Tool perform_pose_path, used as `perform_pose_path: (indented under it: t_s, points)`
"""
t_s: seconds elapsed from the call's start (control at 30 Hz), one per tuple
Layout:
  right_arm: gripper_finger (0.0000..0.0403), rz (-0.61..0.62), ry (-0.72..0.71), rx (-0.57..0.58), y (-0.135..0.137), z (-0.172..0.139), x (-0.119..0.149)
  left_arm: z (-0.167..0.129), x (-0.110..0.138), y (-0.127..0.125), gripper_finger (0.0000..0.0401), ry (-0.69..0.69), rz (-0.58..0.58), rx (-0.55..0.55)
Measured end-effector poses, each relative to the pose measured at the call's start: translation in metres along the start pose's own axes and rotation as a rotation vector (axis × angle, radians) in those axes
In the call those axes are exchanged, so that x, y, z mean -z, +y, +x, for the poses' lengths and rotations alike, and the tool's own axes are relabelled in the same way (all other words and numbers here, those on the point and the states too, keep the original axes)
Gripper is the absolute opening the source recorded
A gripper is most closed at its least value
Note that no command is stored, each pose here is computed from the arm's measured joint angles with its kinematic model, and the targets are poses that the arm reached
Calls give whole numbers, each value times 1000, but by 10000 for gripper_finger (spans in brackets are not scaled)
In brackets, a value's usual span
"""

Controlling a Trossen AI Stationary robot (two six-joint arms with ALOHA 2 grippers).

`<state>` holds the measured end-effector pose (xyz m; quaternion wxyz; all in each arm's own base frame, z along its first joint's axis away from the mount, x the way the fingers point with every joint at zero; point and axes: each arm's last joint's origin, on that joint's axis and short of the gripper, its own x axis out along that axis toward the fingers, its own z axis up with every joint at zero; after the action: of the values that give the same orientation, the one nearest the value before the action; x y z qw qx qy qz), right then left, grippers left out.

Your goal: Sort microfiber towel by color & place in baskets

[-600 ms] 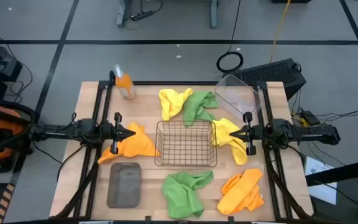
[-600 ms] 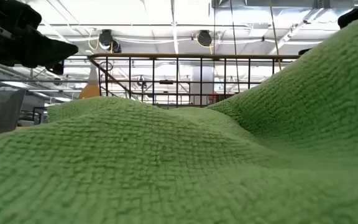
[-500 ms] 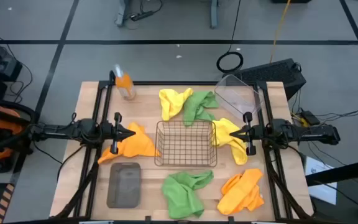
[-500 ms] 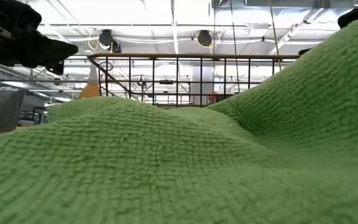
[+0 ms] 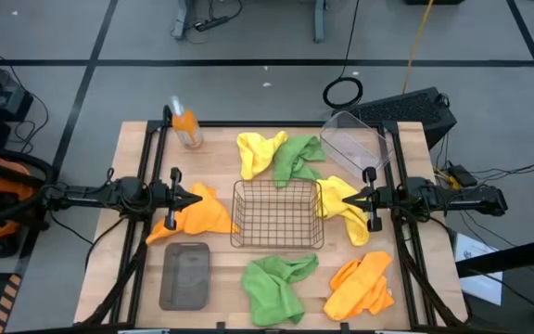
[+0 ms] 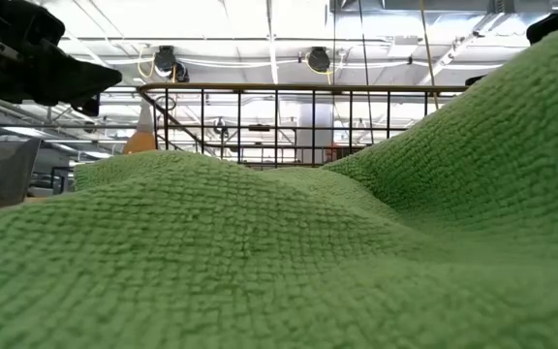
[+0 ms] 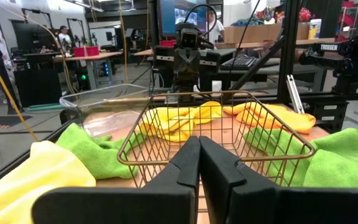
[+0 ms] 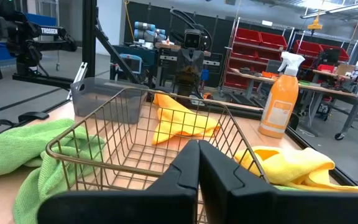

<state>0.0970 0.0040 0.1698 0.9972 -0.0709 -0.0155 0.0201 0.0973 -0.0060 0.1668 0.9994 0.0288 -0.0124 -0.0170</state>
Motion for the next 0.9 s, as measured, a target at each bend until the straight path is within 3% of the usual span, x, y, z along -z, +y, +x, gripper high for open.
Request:
perform_pose_path:
  t_s: [0.8,0.9]
  points:
    - [0,-4,0,0,0,0,0,0,0,0,13,-1,0,0]
    - [0,-113,-6,12,0,0,-1,0,0,0,13,0,0,0]
